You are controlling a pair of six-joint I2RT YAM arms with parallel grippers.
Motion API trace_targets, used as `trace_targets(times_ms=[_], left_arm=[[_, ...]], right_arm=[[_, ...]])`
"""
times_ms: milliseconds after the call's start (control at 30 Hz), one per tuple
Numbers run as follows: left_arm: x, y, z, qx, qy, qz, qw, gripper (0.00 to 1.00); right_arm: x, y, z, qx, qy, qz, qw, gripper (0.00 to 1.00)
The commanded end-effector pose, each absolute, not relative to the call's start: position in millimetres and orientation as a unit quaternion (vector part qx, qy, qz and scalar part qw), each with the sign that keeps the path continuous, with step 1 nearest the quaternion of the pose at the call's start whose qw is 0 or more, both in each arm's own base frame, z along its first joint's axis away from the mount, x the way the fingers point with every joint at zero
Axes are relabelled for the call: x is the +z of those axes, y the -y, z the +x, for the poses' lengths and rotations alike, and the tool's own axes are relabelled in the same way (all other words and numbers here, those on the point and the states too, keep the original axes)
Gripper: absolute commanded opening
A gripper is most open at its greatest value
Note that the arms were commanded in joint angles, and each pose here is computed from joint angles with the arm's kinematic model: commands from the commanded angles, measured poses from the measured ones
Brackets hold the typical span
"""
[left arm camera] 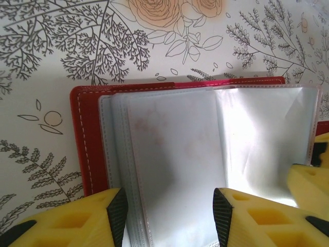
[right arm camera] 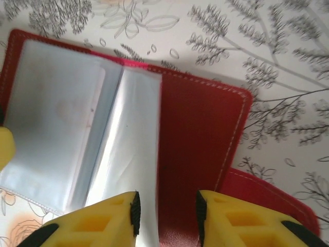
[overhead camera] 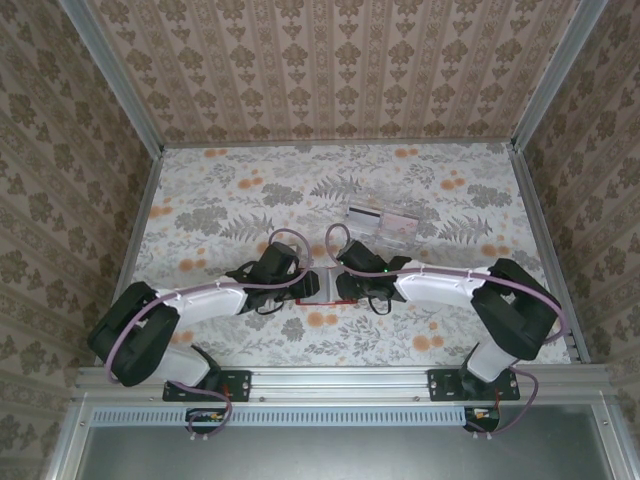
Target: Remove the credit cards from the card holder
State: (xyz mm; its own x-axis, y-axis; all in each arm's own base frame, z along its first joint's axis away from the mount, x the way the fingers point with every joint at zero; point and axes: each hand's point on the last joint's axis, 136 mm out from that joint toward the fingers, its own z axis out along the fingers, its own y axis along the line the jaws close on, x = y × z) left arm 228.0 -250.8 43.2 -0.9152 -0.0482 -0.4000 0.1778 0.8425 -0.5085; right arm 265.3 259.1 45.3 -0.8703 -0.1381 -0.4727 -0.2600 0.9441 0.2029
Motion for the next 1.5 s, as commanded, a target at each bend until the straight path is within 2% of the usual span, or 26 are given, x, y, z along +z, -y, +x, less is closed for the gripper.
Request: trace_targets(times_ms=[0,300,467,600,1467], left_arm=[[45,245,228,-0.272,-0.939,0.031,0.206,0.51],[51,250,227,-0.276,-0.937,0.040,0.210,0.51],[52,253,226,-0.278,-0.936,0.046,0.211,0.51],[48,253,227,-0.276,-0.937,0.044,0.208,0.51],[38,246,226,-0.243,-0.948,0.042,0.203,0.51]], right_arm=[[39,-237,265,0.103,-0.965,-0.073,0.228,0.38],[10,-243,263,0.110,-0.974,-0.065,0.185,0.36],[8,-247,262,0.124,-0.973,-0.064,0.184,0.27],[8,-247,261,0.126,-0.973,-0.065,0.184,0.24],[8,-247,260,0.127,-0.973,-0.066,0.182,0.23]])
